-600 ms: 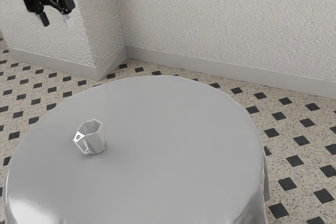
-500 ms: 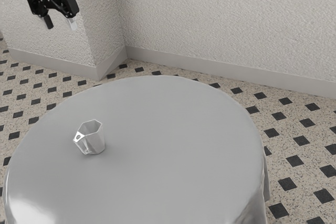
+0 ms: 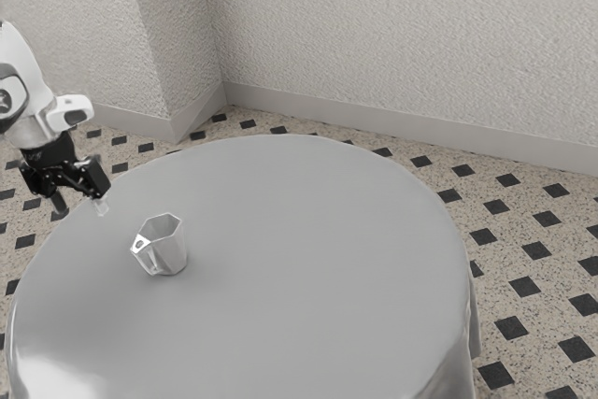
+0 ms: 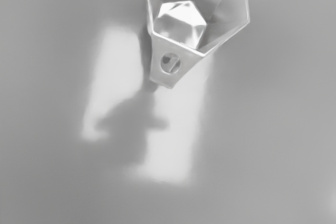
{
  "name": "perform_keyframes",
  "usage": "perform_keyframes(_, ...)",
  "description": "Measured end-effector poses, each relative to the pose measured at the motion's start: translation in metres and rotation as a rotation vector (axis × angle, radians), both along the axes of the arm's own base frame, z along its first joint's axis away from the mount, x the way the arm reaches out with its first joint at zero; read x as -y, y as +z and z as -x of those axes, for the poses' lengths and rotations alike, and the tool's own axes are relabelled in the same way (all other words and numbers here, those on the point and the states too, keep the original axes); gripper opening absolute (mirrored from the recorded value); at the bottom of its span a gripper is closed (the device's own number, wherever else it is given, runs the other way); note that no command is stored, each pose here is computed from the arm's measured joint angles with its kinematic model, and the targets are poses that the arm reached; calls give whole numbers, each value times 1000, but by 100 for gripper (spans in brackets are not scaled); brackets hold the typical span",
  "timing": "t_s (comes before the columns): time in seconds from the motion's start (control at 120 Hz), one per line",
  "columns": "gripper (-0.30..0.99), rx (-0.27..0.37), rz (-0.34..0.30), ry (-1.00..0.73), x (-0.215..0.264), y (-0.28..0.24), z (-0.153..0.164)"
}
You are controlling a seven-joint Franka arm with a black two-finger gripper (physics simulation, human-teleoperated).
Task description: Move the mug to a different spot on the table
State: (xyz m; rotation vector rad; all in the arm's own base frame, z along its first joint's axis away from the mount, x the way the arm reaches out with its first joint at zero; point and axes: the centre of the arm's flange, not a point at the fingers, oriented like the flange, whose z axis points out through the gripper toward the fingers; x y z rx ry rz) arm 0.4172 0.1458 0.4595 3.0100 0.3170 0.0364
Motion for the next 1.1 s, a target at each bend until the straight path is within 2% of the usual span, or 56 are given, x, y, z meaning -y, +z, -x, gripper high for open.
perform_keyframes(0.133,67,42,-28,8,5,-51,0)
perform_keyframes(0.275,67,73,-50,-1,9,-81,0)
perform_keyframes(0.45,67,62,-59,-63,26,-111,0)
perform_keyframes(0.783,67,19,-77,-161,44,-152,-4)
perform_keyframes(0.975,66,48,-103,-177,44,-170,-12)
perform_keyframes(1.1,65,91,-127,-183,41,-171,-17)
